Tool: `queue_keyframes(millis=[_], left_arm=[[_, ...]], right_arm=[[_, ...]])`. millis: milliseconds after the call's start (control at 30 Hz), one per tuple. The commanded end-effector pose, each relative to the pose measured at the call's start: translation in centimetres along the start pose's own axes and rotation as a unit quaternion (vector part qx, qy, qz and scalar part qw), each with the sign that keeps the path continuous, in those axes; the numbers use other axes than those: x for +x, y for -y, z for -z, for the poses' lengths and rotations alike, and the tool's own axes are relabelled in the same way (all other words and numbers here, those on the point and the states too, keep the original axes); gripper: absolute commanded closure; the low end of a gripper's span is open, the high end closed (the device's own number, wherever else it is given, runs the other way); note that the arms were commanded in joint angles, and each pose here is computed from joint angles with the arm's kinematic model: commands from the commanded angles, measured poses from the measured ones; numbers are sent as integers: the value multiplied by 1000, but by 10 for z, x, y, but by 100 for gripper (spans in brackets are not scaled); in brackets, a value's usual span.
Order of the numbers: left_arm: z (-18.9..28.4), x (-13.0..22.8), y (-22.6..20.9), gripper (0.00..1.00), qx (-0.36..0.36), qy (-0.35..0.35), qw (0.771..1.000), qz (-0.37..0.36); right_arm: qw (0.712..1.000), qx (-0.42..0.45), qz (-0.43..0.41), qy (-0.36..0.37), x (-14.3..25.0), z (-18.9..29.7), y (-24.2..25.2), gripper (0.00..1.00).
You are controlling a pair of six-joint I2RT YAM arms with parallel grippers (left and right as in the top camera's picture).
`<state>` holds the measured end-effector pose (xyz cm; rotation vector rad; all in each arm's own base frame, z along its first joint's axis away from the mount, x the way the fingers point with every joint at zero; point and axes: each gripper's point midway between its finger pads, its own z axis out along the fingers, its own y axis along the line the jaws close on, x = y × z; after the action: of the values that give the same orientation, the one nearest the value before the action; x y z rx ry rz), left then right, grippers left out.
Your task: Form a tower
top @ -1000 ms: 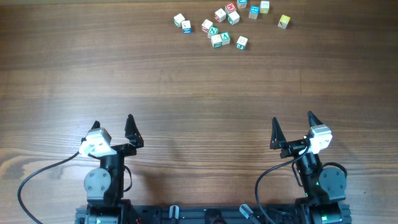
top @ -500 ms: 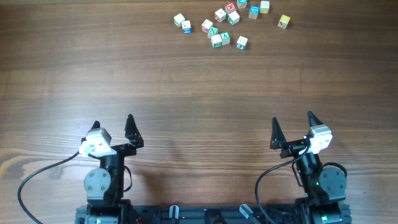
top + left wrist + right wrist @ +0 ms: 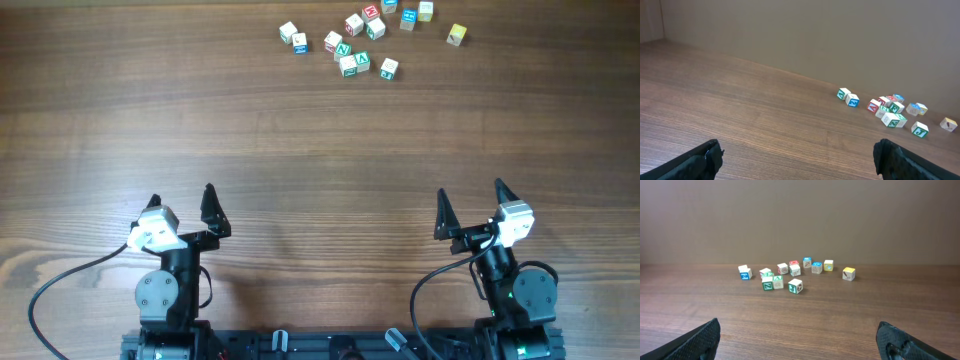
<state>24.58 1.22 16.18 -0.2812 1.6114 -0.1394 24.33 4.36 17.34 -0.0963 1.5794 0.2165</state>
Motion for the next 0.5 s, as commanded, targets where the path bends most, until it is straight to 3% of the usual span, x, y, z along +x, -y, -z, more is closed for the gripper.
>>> queue_keyframes(millis=[0, 467], left_arm=[[0, 2, 0, 0, 4, -1, 1000, -8], [0, 2, 0, 0, 4, -1, 1000, -8]], right_arm=[[1000, -2, 7, 2, -1, 0, -1, 0], [1000, -3, 7, 2, -1, 0, -1, 0]])
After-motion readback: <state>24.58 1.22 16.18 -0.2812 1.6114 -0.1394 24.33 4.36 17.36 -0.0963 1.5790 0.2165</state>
